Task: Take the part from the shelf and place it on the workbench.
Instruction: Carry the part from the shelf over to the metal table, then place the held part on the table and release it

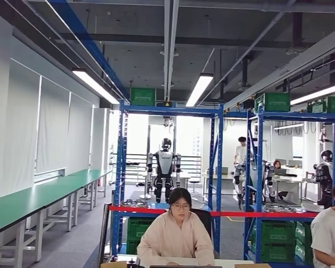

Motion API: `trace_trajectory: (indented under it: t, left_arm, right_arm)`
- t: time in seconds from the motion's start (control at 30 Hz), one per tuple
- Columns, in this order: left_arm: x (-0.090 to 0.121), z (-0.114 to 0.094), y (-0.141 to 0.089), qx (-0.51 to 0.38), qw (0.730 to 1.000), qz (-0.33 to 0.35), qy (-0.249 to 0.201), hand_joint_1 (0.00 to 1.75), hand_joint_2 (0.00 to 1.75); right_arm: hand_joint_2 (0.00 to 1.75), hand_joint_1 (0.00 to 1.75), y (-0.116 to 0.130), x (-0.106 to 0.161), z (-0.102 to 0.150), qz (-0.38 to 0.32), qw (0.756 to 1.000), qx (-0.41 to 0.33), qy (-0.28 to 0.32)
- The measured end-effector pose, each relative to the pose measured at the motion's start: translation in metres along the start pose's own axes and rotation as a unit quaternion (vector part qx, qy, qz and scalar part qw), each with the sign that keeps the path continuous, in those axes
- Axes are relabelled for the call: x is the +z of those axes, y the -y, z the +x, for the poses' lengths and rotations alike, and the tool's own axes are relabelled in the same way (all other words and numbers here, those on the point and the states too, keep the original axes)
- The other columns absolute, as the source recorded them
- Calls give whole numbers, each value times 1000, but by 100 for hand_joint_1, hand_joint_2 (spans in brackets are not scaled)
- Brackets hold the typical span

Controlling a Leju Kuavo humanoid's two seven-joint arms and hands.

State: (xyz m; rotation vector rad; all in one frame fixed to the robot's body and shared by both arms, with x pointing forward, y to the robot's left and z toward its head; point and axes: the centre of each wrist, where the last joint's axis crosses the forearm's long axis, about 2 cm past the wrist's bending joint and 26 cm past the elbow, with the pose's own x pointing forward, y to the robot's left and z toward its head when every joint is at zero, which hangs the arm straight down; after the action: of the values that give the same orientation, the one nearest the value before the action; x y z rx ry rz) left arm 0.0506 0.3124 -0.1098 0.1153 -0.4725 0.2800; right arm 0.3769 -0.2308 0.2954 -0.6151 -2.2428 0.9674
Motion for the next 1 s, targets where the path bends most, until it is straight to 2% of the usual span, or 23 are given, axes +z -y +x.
trace_trajectory:
  t: [0.1,0.2,0.37,0.63,0.8,1.0]
  left_arm:
    - [-1,2,0,-12,1000,-7,5,0,175]
    - [-1,2,1,-22,1000,-17,15,0,175]
    - [-1,3,3,-26,999,-28,26,0,175]
    - [0,0,2,-32,998,-36,27,0,175]
    - [0,0,-1,-35,998,-40,33,0,175]
    - [0,1,-2,-35,998,-45,35,0,175]
  right_arm:
    - [175,175,11,-18,-5,-6,992,120,-32]
    - [175,175,15,-27,-17,7,975,210,-65]
    - [175,175,21,-26,-52,43,942,314,-112]
    - [175,175,8,3,-105,123,907,359,-181]
    - [175,175,-12,37,-133,195,887,352,-228]
    - [175,175,-20,74,-161,265,862,334,-273]
